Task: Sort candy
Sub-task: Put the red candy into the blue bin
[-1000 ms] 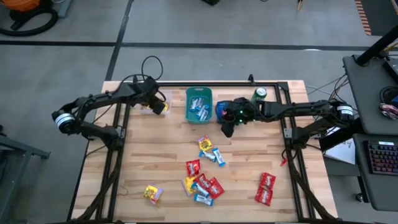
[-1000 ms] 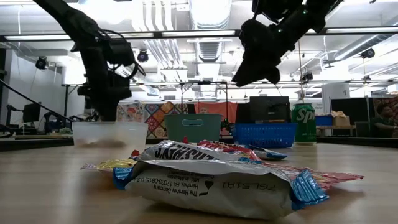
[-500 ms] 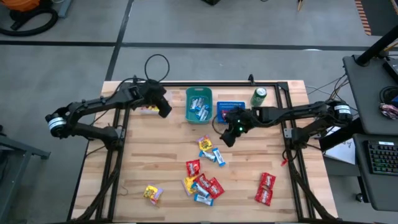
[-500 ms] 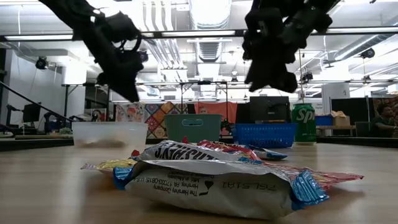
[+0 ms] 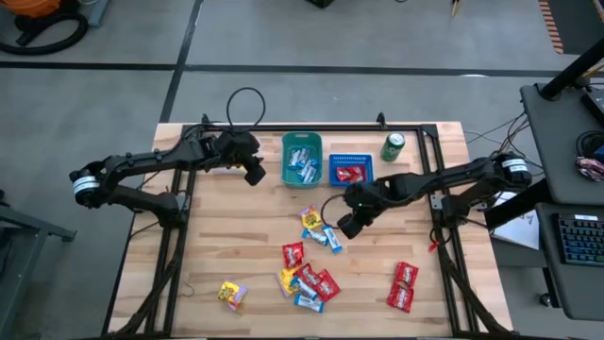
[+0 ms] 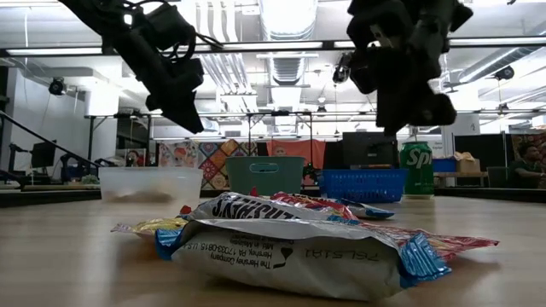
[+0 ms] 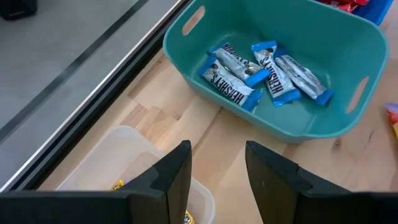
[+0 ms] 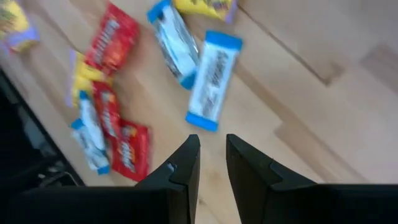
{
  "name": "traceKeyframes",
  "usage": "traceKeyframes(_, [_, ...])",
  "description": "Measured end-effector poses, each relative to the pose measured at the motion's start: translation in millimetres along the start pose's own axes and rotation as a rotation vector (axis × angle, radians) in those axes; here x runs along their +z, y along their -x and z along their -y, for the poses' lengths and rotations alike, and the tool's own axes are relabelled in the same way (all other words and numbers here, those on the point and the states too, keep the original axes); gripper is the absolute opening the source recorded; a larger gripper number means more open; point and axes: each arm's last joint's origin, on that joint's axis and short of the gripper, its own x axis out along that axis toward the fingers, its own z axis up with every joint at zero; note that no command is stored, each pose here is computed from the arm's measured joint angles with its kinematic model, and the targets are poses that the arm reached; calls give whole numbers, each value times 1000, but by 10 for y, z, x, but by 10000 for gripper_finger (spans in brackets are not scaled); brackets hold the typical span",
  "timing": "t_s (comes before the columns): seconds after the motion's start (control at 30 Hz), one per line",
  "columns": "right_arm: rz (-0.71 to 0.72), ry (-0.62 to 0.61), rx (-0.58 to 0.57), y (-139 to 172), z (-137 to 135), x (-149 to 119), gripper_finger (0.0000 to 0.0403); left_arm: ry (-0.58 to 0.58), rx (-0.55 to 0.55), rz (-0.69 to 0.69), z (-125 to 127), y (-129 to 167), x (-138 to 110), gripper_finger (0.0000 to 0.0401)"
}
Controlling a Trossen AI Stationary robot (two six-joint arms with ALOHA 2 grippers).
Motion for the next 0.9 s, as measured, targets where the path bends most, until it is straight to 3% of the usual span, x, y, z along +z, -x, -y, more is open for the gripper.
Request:
traceKeyframes(0.33, [-236,-38,-313,-48,-90,-206,70,-3,0,3,0,-3,1,135])
traceKeyframes(0.47, [-381,-24,-338,-23,-107,-376,75,-15,0,2,1,-5,-3,135])
traceKeyframes(0.9, [-481,-301,-485,-25,-162,-889,185,-17,1,6,1,-8,-2,135])
